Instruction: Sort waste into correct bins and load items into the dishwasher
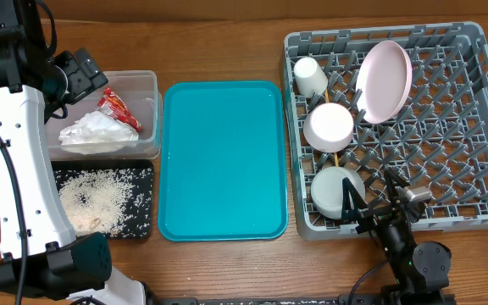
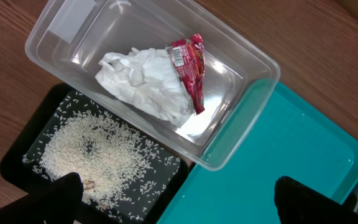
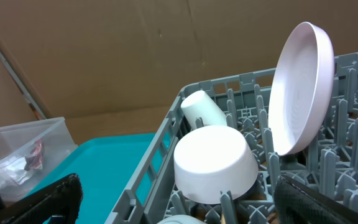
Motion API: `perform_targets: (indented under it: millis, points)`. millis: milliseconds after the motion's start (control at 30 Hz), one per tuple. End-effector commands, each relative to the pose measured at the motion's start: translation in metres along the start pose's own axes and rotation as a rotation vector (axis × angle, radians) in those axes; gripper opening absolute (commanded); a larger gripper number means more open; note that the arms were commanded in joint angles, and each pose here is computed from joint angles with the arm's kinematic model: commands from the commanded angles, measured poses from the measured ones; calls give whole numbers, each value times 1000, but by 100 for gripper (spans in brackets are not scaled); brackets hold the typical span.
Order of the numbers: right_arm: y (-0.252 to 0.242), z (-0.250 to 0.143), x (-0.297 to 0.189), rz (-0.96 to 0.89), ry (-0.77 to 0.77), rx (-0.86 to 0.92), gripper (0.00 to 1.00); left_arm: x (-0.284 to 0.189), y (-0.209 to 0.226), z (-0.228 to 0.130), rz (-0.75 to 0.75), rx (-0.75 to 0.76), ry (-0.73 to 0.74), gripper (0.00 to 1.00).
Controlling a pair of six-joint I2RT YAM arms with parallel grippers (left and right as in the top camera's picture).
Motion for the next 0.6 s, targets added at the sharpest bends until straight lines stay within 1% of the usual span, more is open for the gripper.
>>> perform_targets:
  millis: [0, 433, 567]
  points:
    - [-2, -2, 0, -16, -5, 4, 100, -6, 0, 0, -11, 7, -14, 100]
    - [-2, -2, 0, -16, -5, 4, 100, -5, 0, -1, -10, 9, -12, 100]
    - [-2, -2, 0, -16, -5, 4, 100, -27, 5, -6, -43, 7, -57, 100]
Point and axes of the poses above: each gripper's point midway between its finger pads, its own x axis out along the fingers, its own y axis along the line the jaws close on, z = x × y, the point moved 10 cm from there along -x, back along the fingers, and after that the axes turned 11 degrees about -x, right-handed, at the moved point
